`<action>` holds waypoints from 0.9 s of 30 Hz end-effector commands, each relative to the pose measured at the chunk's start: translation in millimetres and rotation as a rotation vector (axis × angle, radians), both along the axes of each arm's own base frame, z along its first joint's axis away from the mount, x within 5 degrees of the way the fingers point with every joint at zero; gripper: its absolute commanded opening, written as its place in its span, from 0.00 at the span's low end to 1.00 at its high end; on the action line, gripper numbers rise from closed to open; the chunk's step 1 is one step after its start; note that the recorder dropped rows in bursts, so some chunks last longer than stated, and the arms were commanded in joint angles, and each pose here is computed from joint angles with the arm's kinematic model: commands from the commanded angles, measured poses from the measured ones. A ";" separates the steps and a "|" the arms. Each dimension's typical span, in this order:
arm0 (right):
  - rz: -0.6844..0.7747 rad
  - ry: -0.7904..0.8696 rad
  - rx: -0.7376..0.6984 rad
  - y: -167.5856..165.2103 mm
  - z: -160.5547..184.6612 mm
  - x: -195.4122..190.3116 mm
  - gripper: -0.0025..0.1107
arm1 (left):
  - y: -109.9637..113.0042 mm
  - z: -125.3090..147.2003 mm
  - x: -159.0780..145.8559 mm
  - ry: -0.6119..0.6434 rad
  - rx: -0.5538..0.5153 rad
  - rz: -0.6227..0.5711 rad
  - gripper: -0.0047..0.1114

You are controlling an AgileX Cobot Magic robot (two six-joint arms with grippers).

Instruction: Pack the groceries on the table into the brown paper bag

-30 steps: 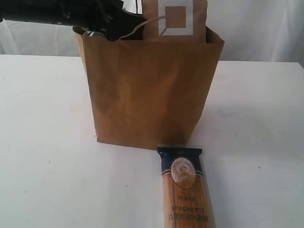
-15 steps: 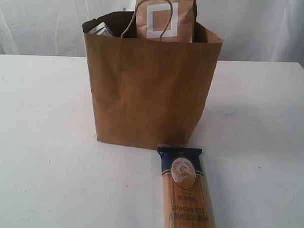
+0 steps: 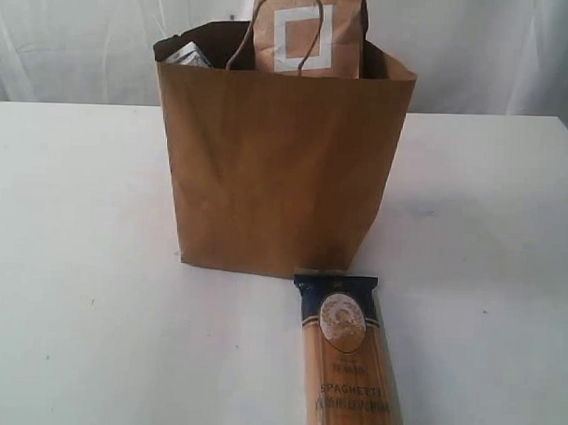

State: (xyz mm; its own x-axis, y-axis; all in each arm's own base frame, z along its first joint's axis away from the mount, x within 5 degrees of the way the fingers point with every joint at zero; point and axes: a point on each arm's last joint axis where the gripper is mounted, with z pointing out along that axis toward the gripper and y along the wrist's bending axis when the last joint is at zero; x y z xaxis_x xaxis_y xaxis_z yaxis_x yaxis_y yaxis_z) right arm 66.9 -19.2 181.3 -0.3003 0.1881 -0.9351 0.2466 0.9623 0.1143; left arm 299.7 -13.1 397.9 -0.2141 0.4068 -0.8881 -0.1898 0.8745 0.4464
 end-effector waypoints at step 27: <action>-0.003 0.001 -0.002 -0.2 -1.2 0.1 0.02 | 18.4 -122.7 -239.3 -0.395 -0.712 -0.102 0.04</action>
State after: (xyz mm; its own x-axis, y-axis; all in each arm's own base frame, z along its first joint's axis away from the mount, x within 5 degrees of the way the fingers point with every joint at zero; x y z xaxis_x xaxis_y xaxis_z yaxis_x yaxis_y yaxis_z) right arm 66.9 -19.2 181.3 -0.2991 0.1927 -0.9346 0.2481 0.9614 0.1189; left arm 59.8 1.3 285.0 0.1712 -0.2271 -0.9587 -0.0899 0.9654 -0.2447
